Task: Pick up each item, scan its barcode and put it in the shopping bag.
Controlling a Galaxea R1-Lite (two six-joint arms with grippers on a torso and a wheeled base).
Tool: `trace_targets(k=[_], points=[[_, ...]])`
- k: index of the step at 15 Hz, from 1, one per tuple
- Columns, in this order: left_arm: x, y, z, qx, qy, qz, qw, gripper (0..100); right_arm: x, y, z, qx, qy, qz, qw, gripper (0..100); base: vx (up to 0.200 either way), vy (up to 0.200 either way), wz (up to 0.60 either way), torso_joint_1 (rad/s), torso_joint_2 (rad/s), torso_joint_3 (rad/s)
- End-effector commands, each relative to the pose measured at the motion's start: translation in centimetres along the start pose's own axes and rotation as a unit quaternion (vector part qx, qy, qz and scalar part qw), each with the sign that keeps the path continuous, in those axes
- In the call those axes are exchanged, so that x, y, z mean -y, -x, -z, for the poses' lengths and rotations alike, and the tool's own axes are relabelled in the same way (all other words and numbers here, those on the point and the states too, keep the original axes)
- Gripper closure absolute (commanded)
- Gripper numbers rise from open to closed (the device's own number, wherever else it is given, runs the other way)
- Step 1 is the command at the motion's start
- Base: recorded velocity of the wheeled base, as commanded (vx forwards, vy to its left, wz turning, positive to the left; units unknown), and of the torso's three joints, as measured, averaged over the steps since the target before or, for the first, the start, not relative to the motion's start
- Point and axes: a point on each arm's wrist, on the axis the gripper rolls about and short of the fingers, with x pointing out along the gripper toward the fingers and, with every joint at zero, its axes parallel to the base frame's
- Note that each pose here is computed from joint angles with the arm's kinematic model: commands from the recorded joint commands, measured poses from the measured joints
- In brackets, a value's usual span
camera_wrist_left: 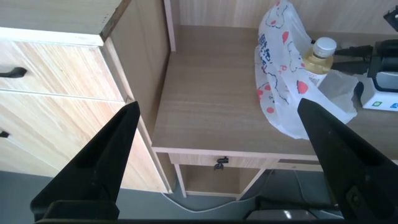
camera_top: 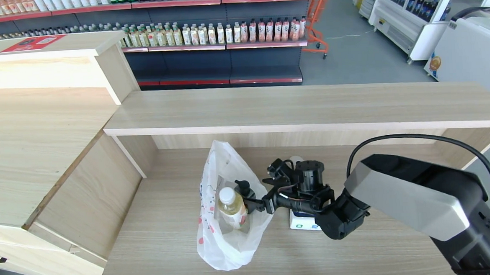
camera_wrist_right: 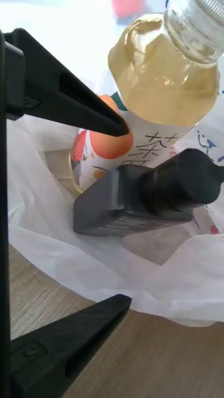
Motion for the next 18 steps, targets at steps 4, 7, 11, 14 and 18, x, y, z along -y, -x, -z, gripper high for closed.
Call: trace_targets(k=[4,7,11,14,18], points=[[0.0,0.0,0.0,0.000,0.000,0.000,1.0000,0,0.6,4.2,-5.4,0.033,-0.090,0.019,0.995,0,0.000,0.000,0.00,0.000,0.00,0.000],[0.0,0.0,0.0,0.000,0.000,0.000,1.0000,0,0.3,11.3,-9.0,0.026,-0.143,0.049,0.988,0,0.000,0.000,0.00,0.000,0.00,0.000],[0.0,0.0,0.0,0.000,0.000,0.000,1.0000,0,-3.6,24.5,-11.9,0.008,-0.193,0.099,0.976,0,0.000,0.000,0.00,0.000,0.00,0.000],[0.0,0.0,0.0,0.000,0.000,0.000,1.0000,0,-9.3,35.3,-9.5,0.014,-0.173,0.160,0.972,0,0.000,0.000,0.00,0.000,0.00,0.000],[0.0,0.0,0.0,0.000,0.001,0.000,1.0000,0,-14.6,41.4,-3.1,0.055,-0.112,0.300,0.946,0,0.000,0.000,0.00,0.000,0.00,0.000]])
